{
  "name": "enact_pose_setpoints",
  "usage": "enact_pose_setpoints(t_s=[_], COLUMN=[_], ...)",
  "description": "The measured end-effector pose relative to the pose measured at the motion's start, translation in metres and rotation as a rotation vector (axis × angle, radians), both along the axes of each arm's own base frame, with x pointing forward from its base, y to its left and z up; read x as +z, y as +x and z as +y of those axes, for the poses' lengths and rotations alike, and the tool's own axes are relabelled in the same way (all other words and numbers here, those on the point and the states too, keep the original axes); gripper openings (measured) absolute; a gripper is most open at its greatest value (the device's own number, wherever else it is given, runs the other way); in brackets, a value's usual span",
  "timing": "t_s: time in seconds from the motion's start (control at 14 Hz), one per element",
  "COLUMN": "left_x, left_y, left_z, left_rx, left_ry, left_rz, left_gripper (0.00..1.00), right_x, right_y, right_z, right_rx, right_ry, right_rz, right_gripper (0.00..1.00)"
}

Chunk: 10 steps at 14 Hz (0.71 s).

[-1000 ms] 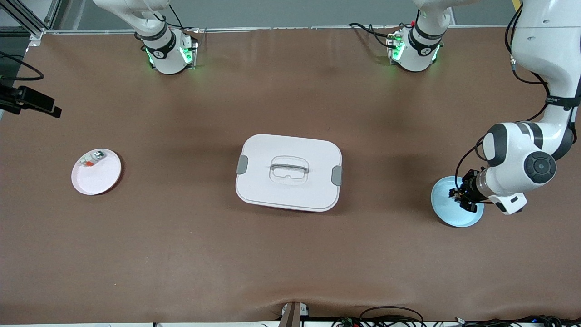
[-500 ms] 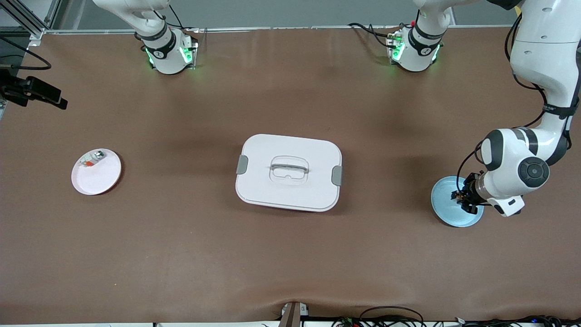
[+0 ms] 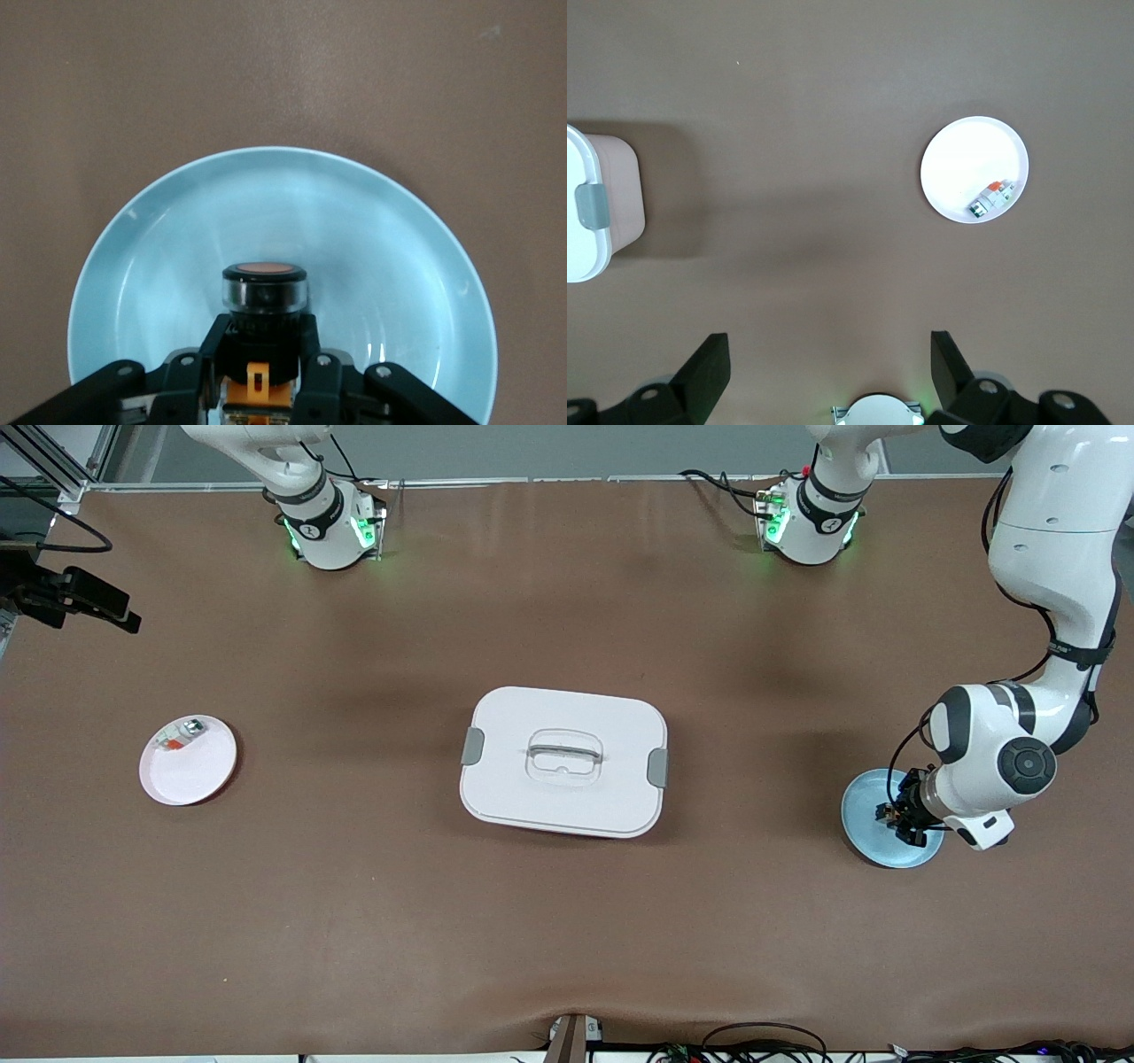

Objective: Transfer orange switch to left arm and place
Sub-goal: 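Lower the switch onto the light-blue plate and open the left gripper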

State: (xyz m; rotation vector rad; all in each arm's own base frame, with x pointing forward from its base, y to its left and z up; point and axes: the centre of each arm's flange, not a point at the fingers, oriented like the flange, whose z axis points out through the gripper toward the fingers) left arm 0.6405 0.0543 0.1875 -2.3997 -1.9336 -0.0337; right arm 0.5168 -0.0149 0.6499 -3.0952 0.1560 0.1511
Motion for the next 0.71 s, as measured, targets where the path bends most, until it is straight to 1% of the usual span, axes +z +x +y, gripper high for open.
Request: enact_pose_setpoints(t_s=[0.36,0.57,0.64,0.71], left_x=[0.0001,0.0002,0.0001,0.0003], left_y=[-0.0004,-0.0005,-0.0005,-0.0004], left_z=[0.0062,0.0080,0.0084,0.0084], left_rx=[0.009,0.012,0.013,0.013], left_ry=[0.001,0.001,0.001,0.001], left_rz=[0.000,0.000,0.000,-0.001], left_gripper=[0.34,0.35,0.40,0.50], right_x=[-0.0001,0.0022,0.0033,0.0043], right_y=[-0.0071,-0.0049,-0.0051,-0.0058], right_z=[0.0000,-0.0002,-0.0001,0.0010], right_rx=[0.000,-0.002,-0.010,-0.026], right_ry=[0.001,0.000,-0.002,-0.003], right_rz=[-0.002,-0.034,-0.039,-0.042], right_gripper=[1.00,1.00,1.00,1.00])
